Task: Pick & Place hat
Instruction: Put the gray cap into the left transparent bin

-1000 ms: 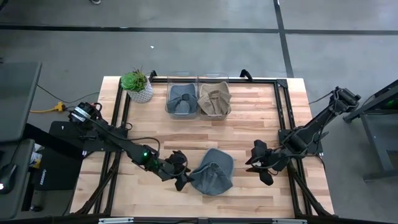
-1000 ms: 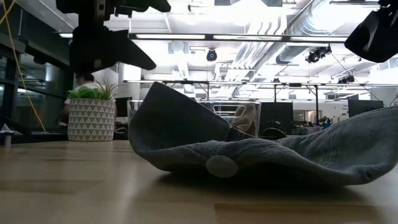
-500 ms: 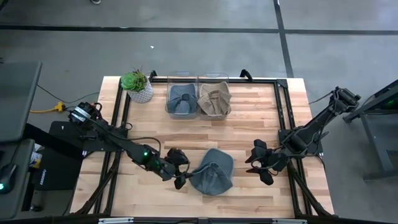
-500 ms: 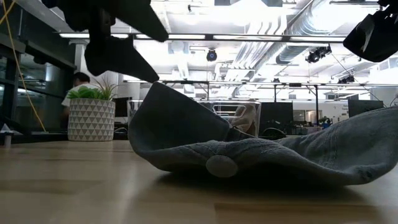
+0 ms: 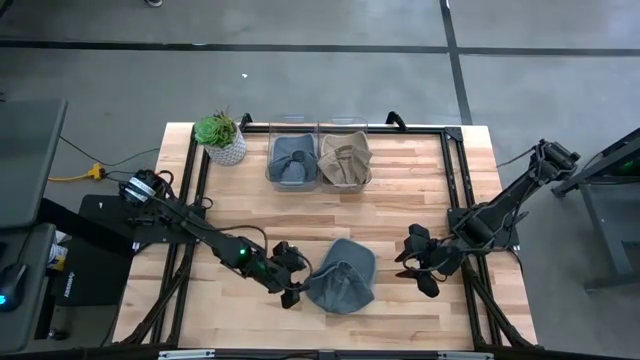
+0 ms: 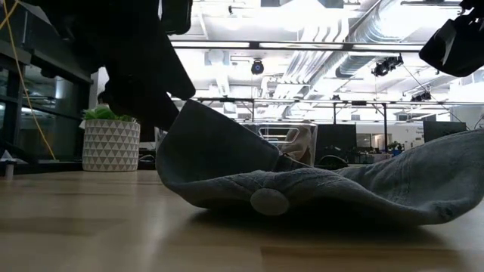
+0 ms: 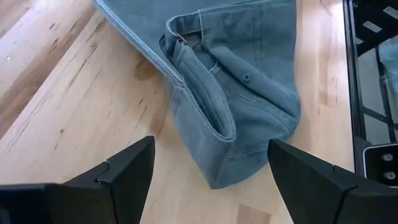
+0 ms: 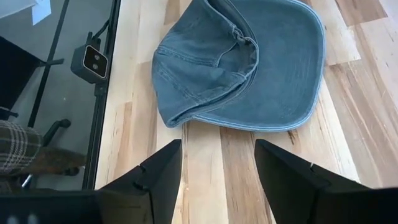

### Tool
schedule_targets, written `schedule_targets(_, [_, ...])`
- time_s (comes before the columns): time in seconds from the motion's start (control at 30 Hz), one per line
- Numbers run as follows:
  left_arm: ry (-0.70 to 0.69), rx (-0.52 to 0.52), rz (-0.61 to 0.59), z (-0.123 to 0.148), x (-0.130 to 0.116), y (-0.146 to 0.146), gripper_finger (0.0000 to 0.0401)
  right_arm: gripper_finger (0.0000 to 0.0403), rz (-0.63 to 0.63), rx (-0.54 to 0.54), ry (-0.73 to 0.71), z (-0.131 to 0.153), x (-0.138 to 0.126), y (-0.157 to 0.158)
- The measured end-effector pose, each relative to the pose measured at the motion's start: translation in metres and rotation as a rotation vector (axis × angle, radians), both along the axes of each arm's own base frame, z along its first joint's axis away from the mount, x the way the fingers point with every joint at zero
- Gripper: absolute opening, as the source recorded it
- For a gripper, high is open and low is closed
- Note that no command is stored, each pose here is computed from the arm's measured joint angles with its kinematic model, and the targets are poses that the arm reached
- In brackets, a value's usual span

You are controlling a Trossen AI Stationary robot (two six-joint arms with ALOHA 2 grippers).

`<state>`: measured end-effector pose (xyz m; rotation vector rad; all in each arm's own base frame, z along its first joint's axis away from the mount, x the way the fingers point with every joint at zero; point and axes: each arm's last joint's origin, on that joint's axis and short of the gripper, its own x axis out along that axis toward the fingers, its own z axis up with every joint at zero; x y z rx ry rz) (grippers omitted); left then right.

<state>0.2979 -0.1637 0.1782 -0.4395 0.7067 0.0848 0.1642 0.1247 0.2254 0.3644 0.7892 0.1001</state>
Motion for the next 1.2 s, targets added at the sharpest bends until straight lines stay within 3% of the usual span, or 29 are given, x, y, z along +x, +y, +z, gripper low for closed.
schedule_targets(0.17, [0.000,0.001,0.002,0.000,0.000,0.000,0.0294,0.0197,-0.063,0.071,0.029,-0.001,0.000,0.001])
schedule_targets(0.37, [-0.001,0.003,0.004,0.000,0.000,0.000,0.0294,0.0197,-0.294,0.388,0.245,-0.018,-0.001,0.014])
schedule_targets(0.53, [-0.001,0.001,0.007,0.000,0.000,0.000,0.0294,0.0197,-0.362,0.518,0.292,-0.041,0.004,0.038])
schedule_targets(0.83, [0.006,0.004,0.002,0.000,0.000,0.000,0.0294,0.0197,-0.482,0.632,0.228,-0.068,0.030,0.055])
schedule_targets(1.2, [0.008,0.003,-0.001,-0.001,0.000,0.000,0.0294,0.0198,-0.551,0.696,0.171,-0.088,0.058,0.048])
